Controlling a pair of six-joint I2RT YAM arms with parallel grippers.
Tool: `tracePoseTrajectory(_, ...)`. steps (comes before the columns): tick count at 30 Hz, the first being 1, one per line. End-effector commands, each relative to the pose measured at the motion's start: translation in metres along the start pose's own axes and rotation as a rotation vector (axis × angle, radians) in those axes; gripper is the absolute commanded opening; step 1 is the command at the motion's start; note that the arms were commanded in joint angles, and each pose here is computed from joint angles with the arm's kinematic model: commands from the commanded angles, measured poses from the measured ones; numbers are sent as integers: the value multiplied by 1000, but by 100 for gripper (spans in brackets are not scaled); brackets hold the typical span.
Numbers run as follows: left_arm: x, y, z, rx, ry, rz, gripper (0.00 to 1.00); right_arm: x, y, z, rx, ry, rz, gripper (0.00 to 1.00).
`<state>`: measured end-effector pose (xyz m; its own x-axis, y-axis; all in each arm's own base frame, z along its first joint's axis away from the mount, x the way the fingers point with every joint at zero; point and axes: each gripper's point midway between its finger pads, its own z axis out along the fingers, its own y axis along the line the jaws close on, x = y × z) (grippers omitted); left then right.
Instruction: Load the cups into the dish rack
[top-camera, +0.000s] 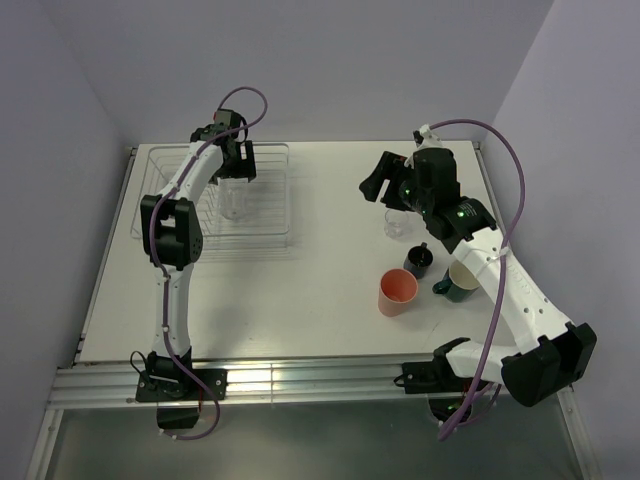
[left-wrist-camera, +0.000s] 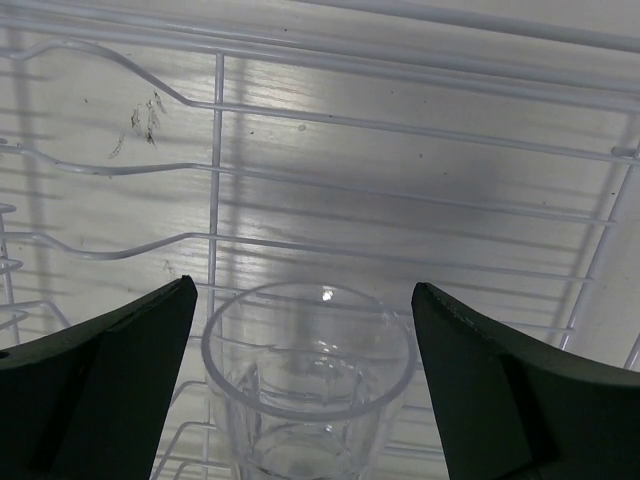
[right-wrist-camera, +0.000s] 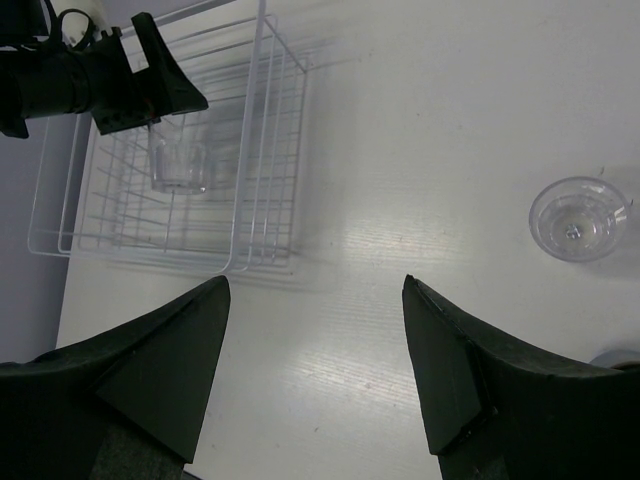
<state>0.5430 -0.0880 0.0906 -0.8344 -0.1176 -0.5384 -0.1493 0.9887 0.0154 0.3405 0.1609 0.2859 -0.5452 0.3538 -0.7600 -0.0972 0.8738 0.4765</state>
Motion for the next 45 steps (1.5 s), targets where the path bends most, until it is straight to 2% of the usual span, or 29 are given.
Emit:
tracePoseTrajectory(1,-35,-2,-40,42,-116,-19,95,-5,4,3,-19,-21,-22,77)
tracePoseTrajectory(10,-70,0,-107,78,-290,-63,98,-7,9,3,-23,-21,-35,77)
tracePoseTrajectory(13,-61,-1,-126,74,-305,-78,98,-8,9,3,-21,-24,-37,77)
tracePoseTrajectory(14,-41,-2,-118,62,-266,-65,98,-8,8,2,-17,-24,-40,77)
tracePoseTrajectory(15,-34,-10,-132,74,-282,-65,98,-8,9,1,-18,-27,-43,77)
tracePoseTrajectory(19,19,-23,-128,73,-234,-50,98,-11,9,-4,-22,-44,-44,77)
tracePoseTrajectory(20,42,-23,-116,65,-204,-48,98,-12,10,-5,-26,-48,-43,77)
tracePoseTrajectory(28,91,-8,-107,23,-233,-157,98,2,4,-1,-22,-30,-46,77)
tracePoseTrajectory(33,80,-9,-106,28,-336,-193,99,8,2,3,-16,-19,-50,77)
tracePoseTrajectory(45,72,-13,-78,-3,-371,-156,99,18,-4,5,-11,-5,-49,77)
